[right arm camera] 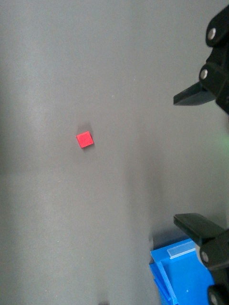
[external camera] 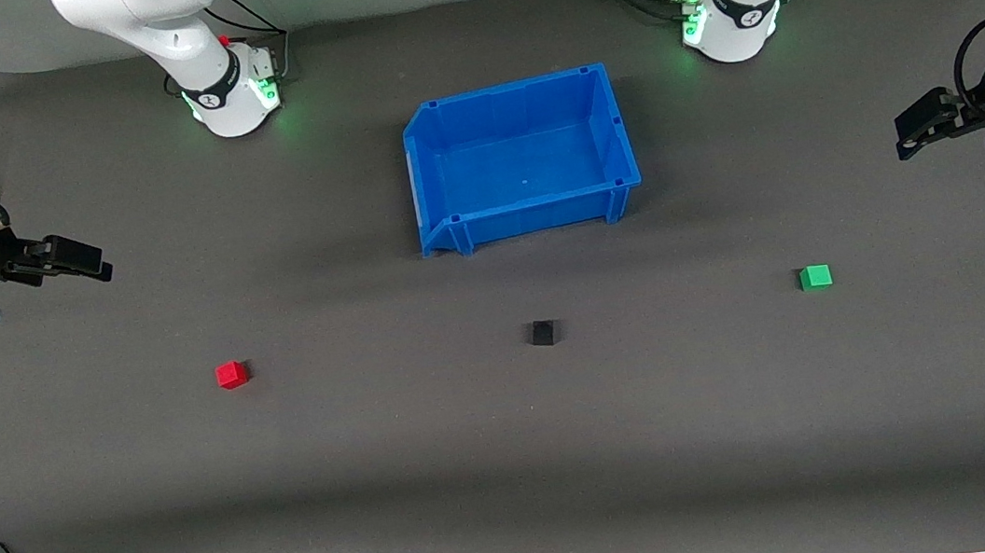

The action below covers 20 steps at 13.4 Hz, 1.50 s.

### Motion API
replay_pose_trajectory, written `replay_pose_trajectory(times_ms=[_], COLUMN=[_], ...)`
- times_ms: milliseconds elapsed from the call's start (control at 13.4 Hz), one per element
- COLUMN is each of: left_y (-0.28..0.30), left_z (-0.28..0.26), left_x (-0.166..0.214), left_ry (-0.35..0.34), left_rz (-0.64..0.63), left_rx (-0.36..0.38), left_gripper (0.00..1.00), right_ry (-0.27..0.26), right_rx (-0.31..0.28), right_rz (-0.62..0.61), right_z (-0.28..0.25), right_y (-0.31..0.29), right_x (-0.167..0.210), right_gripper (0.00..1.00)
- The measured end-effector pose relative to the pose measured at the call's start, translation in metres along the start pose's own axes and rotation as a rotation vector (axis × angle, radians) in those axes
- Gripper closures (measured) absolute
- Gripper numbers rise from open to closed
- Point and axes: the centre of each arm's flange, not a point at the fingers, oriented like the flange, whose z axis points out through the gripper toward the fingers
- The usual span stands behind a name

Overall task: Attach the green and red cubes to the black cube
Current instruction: 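Reach the right gripper down toward the red cube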

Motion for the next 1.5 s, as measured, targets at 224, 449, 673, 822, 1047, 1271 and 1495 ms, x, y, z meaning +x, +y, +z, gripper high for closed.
replay_pose_trajectory(times_ms=[224, 449, 673, 822, 1047, 1271, 1495], left_y=[0.0, 0.0, 0.0, 0.0, 0.0, -0.001, -0.008], left_z=[0.0, 0.0, 0.0, -0.001, -0.004, -0.006, -0.006], left_x=[0.0, 0.0, 0.0, 0.0, 0.0, 0.0, 0.0], left_ry=[0.0, 0.001, 0.001, 0.002, 0.008, 0.012, 0.01], left_rz=[0.0, 0.0, 0.0, 0.0, -0.001, -0.01, -0.029], left_rx=[0.0, 0.0, 0.0, 0.0, 0.0, 0.001, 0.0], left_gripper=[0.0, 0.0, 0.0, 0.0, 0.0, 0.0, 0.0], right_ry=[0.0, 0.0, 0.001, 0.001, 0.009, 0.019, 0.035], right_rx=[0.0, 0.0, 0.0, 0.0, 0.002, 0.003, 0.003], right_rz=[0.0, 0.0, 0.0, 0.0, 0.005, 0.009, -0.004], right_z=[0.0, 0.0, -0.001, -0.001, -0.003, 0.003, 0.028], right_y=[0.0, 0.0, 0.0, 0.0, 0.003, 0.005, 0.004], right_x=[0.0, 0.0, 0.0, 0.0, 0.002, 0.009, 0.033], right_gripper=[0.0, 0.0, 0.0, 0.0, 0.0, 0.0, 0.0])
